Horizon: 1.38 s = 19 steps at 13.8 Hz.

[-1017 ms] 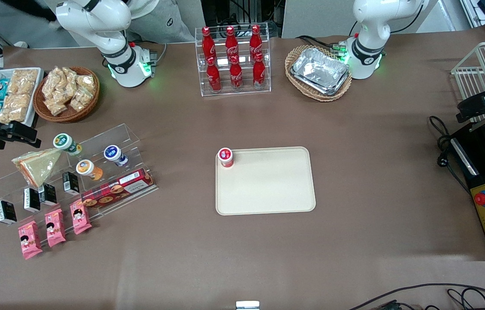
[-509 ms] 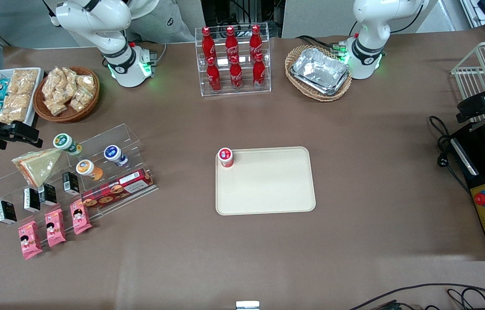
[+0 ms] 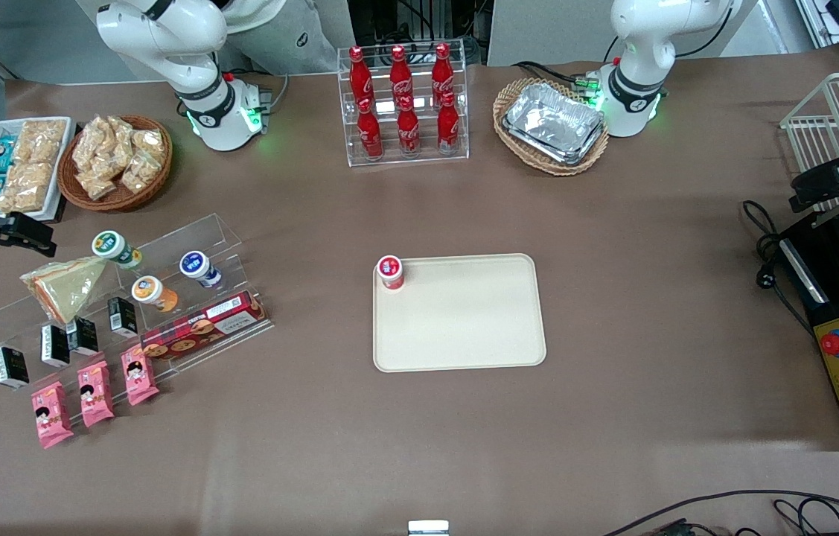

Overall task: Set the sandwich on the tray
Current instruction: 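Move the open right gripper down over the wrapped sandwich wedge on the display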

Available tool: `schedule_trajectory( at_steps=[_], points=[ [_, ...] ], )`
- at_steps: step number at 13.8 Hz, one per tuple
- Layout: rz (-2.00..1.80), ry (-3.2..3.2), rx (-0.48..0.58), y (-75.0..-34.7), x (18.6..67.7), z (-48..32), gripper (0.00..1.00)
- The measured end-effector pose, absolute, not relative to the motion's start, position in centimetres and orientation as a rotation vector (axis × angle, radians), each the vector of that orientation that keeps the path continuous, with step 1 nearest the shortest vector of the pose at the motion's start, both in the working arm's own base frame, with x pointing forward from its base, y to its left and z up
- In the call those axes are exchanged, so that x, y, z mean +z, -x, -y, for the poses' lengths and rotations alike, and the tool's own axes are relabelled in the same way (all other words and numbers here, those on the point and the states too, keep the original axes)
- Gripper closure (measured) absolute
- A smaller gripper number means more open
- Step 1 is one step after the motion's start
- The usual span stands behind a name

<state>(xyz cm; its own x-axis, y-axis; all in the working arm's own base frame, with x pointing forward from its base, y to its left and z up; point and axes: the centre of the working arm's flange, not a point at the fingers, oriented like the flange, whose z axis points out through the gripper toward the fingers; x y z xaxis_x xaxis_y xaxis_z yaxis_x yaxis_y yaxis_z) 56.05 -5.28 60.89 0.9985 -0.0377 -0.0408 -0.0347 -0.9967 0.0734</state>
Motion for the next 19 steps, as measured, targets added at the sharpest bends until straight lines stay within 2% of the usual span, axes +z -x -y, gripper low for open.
schedule_trajectory(
  at_steps=[10,19],
  points=[
    [0.478,-3.088,-0.081,-54.4,58.6,17.9,0.00],
    [0.750,-3.046,-0.002,-52.4,49.9,19.2,0.00]
  ],
)
